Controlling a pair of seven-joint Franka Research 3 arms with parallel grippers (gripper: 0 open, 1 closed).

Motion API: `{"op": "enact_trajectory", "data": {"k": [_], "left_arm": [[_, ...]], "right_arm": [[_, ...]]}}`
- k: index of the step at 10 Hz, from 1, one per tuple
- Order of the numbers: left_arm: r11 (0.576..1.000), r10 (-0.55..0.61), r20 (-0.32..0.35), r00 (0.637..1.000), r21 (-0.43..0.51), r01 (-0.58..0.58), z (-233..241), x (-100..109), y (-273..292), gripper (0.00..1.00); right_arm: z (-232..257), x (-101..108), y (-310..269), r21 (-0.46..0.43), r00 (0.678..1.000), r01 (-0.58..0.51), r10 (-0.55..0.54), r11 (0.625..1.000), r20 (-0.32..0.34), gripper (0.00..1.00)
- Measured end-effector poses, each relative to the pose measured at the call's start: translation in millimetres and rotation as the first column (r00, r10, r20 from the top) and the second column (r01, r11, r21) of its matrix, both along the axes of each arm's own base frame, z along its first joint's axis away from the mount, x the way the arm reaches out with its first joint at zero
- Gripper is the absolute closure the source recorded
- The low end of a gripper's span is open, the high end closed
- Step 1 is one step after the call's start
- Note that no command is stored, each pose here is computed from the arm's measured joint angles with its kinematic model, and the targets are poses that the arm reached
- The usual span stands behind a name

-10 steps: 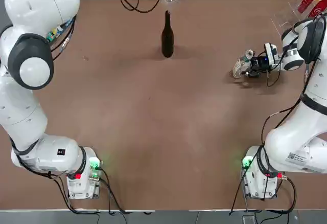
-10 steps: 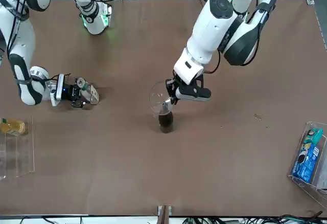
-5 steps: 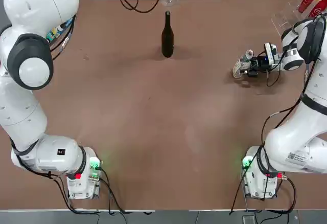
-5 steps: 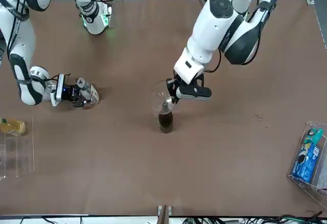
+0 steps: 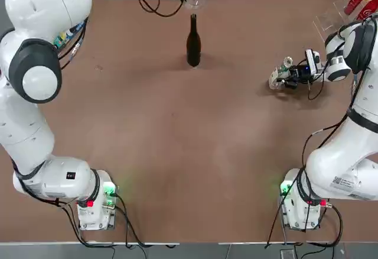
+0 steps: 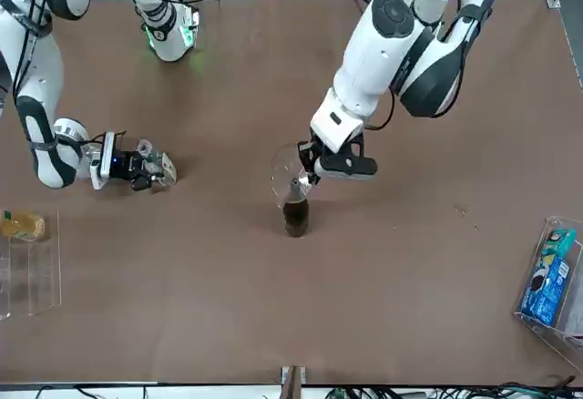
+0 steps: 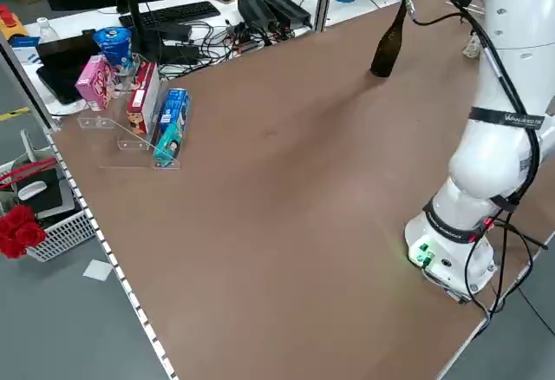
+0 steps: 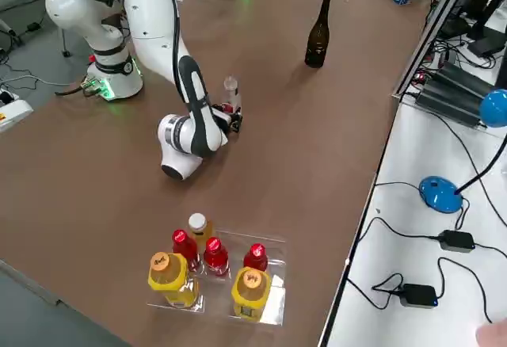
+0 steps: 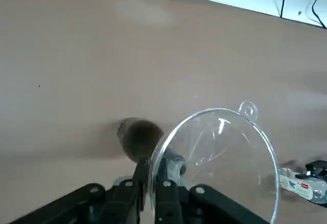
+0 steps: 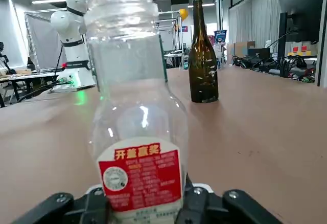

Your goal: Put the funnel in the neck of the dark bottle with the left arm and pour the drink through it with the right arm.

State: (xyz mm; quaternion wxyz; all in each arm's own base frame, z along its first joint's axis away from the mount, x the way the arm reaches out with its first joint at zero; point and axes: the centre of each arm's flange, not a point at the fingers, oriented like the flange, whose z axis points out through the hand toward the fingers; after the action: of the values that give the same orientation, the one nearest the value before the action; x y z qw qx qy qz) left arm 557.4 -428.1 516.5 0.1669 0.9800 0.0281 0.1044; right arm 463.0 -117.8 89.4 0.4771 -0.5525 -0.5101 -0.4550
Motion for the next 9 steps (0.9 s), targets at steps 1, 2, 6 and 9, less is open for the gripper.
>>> {"op": "enact_trajectory", "data": {"k": [1, 2, 6, 9], "left_arm": [[1.000, 0.000, -0.001, 1.000, 0.000, 0.000, -1, 0, 0, 0.89], [1.000, -0.001, -0.002, 1.000, 0.003, 0.001, -2, 0, 0, 0.77], [1.000, 0.009, 0.004, 1.000, -0.003, -0.009, 2, 5, 4, 0.18], [0.971, 0.110, -0.195, 0.975, -0.188, -0.147, 34, 9, 24, 0.00]], "right_arm": [[0, 0, 0, 0.000, 1.000, 0.001, -0.001, 1.000, -0.005, 0.59], [0, 0, 0, 0.000, 1.000, 0.003, -0.003, 1.000, -0.014, 0.59], [32, 19, -1, -0.015, 1.000, 0.008, -0.008, 1.000, -0.016, 0.60], [92, 40, 2, -0.042, 1.000, 0.005, -0.006, 0.999, -0.021, 0.60]]}}
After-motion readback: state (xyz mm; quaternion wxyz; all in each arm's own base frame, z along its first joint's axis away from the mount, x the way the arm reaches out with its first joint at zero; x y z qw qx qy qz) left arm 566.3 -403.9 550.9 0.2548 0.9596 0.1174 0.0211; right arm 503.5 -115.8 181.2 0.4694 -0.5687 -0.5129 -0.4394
